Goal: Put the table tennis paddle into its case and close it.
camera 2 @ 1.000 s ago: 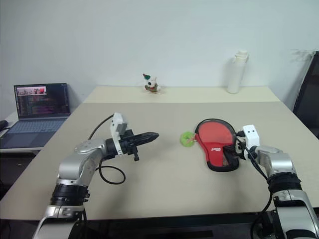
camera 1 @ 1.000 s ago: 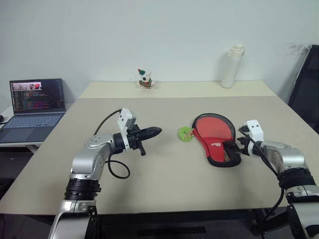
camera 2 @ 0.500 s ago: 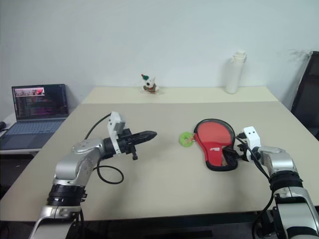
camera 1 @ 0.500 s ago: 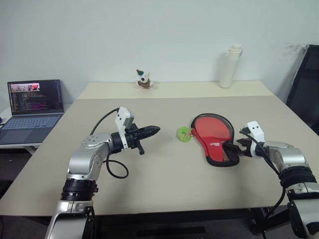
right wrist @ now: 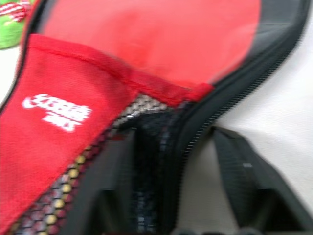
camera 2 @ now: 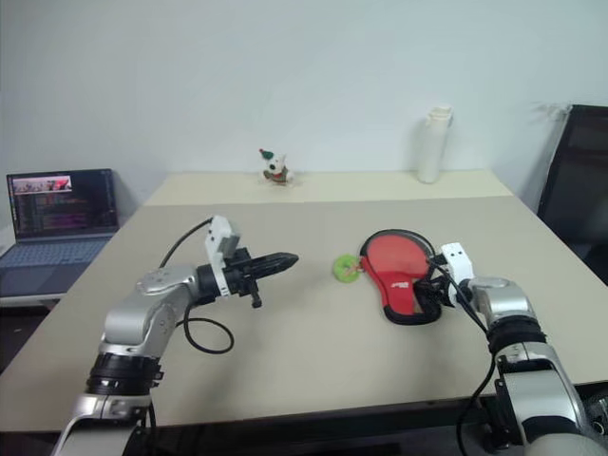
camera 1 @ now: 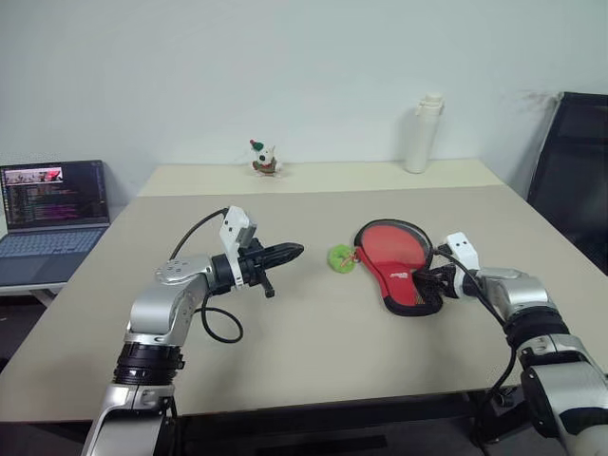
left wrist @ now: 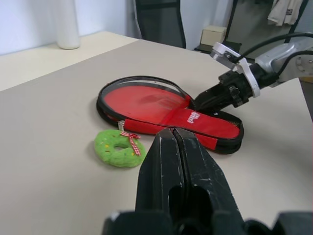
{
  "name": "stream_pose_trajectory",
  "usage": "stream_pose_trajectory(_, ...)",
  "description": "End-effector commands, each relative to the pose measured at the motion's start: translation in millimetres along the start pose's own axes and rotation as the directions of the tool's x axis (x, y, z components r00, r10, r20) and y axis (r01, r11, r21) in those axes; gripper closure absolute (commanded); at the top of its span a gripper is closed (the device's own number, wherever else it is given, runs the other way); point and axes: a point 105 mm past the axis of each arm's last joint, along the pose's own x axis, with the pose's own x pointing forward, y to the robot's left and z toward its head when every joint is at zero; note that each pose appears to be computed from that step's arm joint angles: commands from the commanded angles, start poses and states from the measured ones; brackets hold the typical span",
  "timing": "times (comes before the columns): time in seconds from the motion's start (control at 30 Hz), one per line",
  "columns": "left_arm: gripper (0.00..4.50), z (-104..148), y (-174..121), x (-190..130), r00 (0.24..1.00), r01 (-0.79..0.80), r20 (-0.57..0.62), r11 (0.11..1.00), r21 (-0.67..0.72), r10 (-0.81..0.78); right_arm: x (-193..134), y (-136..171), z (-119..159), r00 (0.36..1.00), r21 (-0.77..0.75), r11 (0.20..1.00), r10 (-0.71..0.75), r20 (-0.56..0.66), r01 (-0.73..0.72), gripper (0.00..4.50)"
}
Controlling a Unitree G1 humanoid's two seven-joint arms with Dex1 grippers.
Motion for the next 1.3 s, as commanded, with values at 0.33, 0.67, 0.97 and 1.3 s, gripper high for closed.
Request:
stream_pose_trajectory(0.33,4.5,-12.8,-21.4,-37.9,0.991,0.095,-0.092,0.995,-0.009,-0.095,17.6,74.5,9.5,0.965,-0.009,0.965,0.263,-0.007,-0.263,4.49)
stream_pose_trajectory(0.67,4.5,-28.9,-40.1,-50.9,0.97,0.167,-0.171,0.985,-0.045,-0.172,7.3,143.3,20.3,0.917,-0.014,0.918,0.396,0.04,-0.396,4.49)
stream_pose_trajectory(0.97,4.5,-37.2,-53.4,-59.0,0.96,0.191,-0.192,0.979,-0.074,-0.202,-13.0,174.7,-10.1,0.942,0.094,0.937,0.335,0.03,-0.336,4.49)
stream_pose_trajectory(1.3,4.5,-41.0,-54.0,-61.8,0.955,0.204,-0.203,0.975,-0.087,-0.218,-45.9,172.8,-33.2,0.968,0.212,0.945,0.25,0.02,-0.249,4.49)
